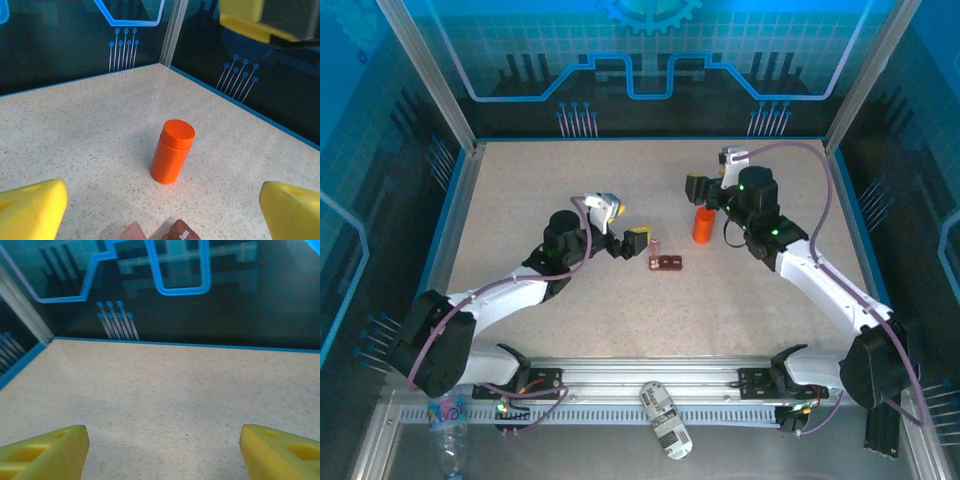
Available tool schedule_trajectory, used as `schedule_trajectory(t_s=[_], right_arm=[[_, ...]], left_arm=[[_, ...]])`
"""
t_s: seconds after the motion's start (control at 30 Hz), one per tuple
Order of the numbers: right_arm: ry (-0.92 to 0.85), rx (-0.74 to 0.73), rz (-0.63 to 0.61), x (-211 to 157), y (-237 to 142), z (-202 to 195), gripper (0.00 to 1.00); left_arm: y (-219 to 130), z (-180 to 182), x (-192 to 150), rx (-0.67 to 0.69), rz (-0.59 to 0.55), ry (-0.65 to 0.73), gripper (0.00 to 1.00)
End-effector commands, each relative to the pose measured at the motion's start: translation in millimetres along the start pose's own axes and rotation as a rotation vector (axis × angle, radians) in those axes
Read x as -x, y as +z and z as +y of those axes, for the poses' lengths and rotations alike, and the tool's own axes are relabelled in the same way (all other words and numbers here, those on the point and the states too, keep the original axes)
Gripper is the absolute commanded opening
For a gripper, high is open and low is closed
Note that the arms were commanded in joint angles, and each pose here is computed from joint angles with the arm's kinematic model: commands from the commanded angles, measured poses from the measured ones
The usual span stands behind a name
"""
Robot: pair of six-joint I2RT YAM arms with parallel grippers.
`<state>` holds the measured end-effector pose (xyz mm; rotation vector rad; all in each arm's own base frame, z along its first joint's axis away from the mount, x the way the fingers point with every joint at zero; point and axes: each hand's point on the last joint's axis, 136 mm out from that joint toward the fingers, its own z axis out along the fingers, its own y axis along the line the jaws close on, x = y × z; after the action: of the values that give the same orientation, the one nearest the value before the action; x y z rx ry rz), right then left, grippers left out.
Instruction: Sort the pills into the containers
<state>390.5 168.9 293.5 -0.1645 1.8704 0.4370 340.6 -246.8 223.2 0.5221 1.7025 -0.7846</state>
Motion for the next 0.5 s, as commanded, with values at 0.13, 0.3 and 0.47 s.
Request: schedule_trajectory(t_s=[0.13,0.3,0.47], right_arm=[[0.019,0.123,0.2,-43,-23,22,0.8],[0.044,0.116,0.231,-60,-32,19,0.86],[0.037,0.108,0.243,-65,-35,17,0.97]], left_arm=[[6,7,11,0.023,0.042,0.031,0.99],[7,16,19,0.075,0.02,0.013,0.99],[5,30,26,0.161,-0.015,-0.048,0.99]])
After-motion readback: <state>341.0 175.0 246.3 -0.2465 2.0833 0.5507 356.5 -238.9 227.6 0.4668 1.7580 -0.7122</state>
